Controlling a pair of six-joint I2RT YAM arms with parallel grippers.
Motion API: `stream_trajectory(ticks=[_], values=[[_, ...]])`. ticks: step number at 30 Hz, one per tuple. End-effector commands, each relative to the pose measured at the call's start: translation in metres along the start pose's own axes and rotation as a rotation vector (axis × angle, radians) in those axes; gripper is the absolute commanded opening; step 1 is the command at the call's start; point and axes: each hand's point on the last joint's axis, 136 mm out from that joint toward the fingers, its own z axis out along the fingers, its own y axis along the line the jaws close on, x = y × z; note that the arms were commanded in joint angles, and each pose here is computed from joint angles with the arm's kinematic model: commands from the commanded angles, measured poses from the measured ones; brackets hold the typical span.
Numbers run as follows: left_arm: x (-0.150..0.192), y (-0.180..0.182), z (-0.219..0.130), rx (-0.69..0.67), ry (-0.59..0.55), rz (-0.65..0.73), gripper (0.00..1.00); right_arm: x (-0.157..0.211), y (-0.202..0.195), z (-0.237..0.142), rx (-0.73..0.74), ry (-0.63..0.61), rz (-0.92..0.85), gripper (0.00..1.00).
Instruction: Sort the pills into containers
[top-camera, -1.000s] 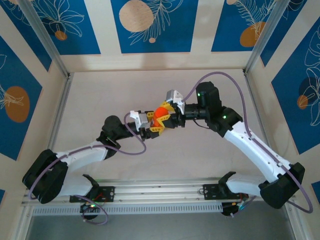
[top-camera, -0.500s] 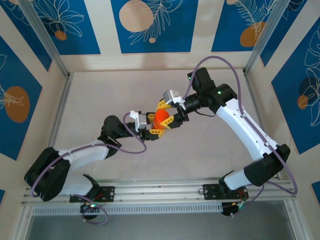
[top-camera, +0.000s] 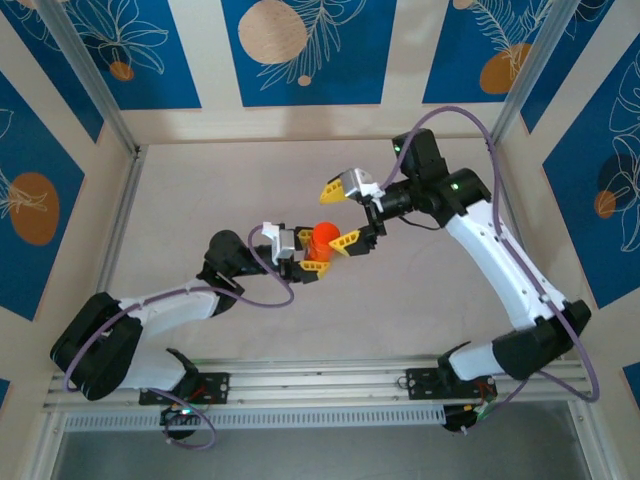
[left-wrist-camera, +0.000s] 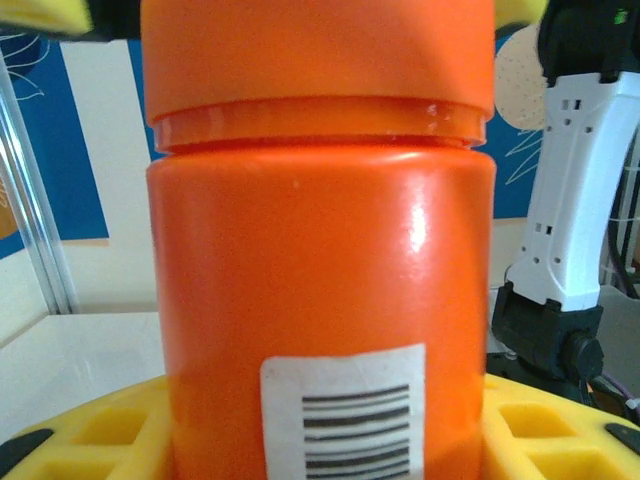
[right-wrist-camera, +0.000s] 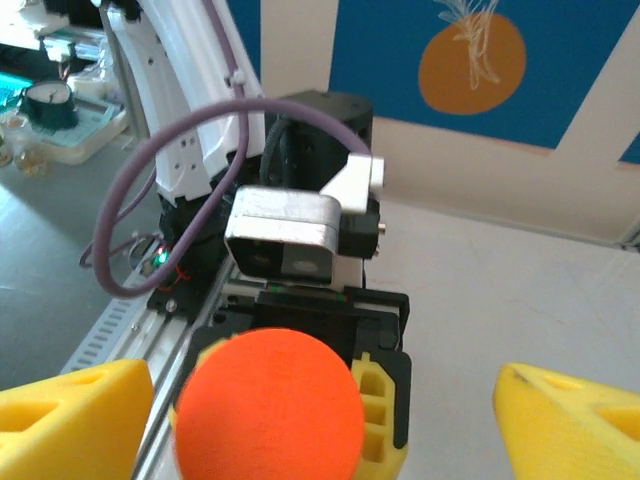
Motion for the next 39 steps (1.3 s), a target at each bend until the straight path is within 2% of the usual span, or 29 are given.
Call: stream_trajectory(ticks=[1,6,10,12,15,23,39], values=[[-0.011,0.005,0.001,-0.037,-0.029,0.066,0.00,-0.018,0.001,-0.009,0.101,-0.052,0.072,0.90],[-0.006,0.017,-0.002,-0.123,-0.004,0.077,0.00,-0.015,-0.022,-0.004,0.363,-0.074,0.292,0.92],[-0.005,0.022,-0.003,-0.152,-0.011,0.075,0.00,-0.001,-0.049,-0.006,0.640,-0.054,0.488,0.89],[-0.006,0.023,-0.004,-0.164,-0.014,0.075,0.00,0.004,-0.055,-0.013,0.768,-0.045,0.532,0.87],[-0.006,0.025,-0.005,-0.177,-0.009,0.081,0.00,0.007,-0.056,-0.021,0.877,-0.070,0.576,0.86],[-0.008,0.026,-0.007,-0.190,-0.006,0.090,0.00,0.024,-0.052,-0.004,0.887,-0.007,0.651,0.86],[-0.006,0.029,-0.008,-0.215,0.015,0.091,0.00,0.016,-0.036,0.009,0.823,-0.012,0.637,0.86]])
